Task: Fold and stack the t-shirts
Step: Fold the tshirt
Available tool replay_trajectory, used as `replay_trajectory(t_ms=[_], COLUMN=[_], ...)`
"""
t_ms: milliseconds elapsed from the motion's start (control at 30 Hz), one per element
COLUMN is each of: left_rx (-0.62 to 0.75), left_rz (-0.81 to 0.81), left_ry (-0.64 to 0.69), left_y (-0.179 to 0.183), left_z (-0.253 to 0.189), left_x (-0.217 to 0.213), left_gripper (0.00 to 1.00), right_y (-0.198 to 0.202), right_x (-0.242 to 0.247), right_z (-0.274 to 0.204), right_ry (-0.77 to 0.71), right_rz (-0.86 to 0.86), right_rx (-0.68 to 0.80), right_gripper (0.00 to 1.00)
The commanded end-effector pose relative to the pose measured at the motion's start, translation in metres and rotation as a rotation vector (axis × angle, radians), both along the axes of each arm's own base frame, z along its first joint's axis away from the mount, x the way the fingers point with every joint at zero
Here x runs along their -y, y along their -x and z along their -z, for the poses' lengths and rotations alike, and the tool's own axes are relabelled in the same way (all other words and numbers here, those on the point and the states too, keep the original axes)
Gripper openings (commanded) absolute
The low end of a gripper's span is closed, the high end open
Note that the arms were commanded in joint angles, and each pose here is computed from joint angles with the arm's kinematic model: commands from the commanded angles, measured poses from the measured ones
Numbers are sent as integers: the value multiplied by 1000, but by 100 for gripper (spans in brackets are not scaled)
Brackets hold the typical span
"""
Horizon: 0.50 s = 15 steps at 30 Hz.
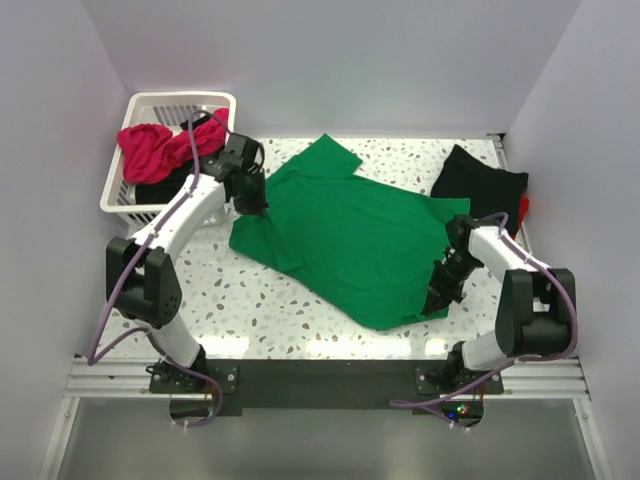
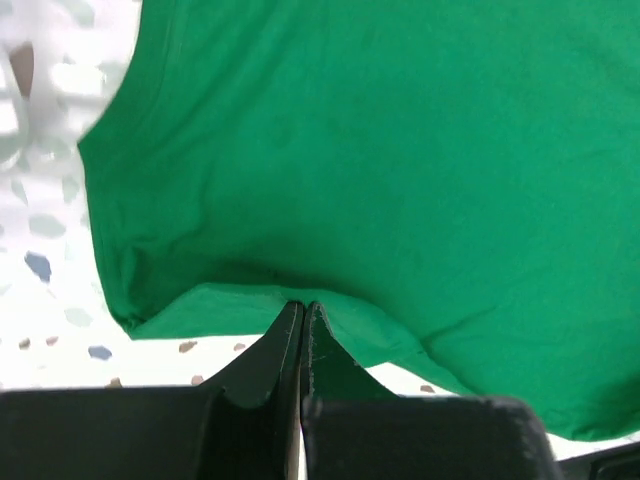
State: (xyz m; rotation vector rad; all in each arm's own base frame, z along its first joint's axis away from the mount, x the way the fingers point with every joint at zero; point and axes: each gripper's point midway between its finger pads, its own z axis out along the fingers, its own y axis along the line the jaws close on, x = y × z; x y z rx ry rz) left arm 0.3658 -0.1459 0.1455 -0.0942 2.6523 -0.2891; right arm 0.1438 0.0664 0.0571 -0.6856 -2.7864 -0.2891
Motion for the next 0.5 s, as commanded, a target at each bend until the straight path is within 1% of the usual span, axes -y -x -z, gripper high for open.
replay_trajectory(t_ms=[0,133,200,333,467], left_rx=[75,102,85,115,126], left_rz=[79,108,117,113,116], left_ry=[0,8,-2,-29,-34], left_y=[-25,-46,-52,-68,-76], left_z=[-16,-23,-17,-29,-34], left_x=[12,21,22,22,23], left_gripper=[0,0,0,0,0], right_y=[-22,-36,-42,-48,-50], right_x=[-3,-4,-4,-1,4], right_z=[-5,-4,-6,-11,-18], right_ry=[-88,-140,-156,-161,-163], right_rz=[53,90,102,111,125], right_rx=[50,62,71,80,91], right_gripper=[0,0,0,0,0])
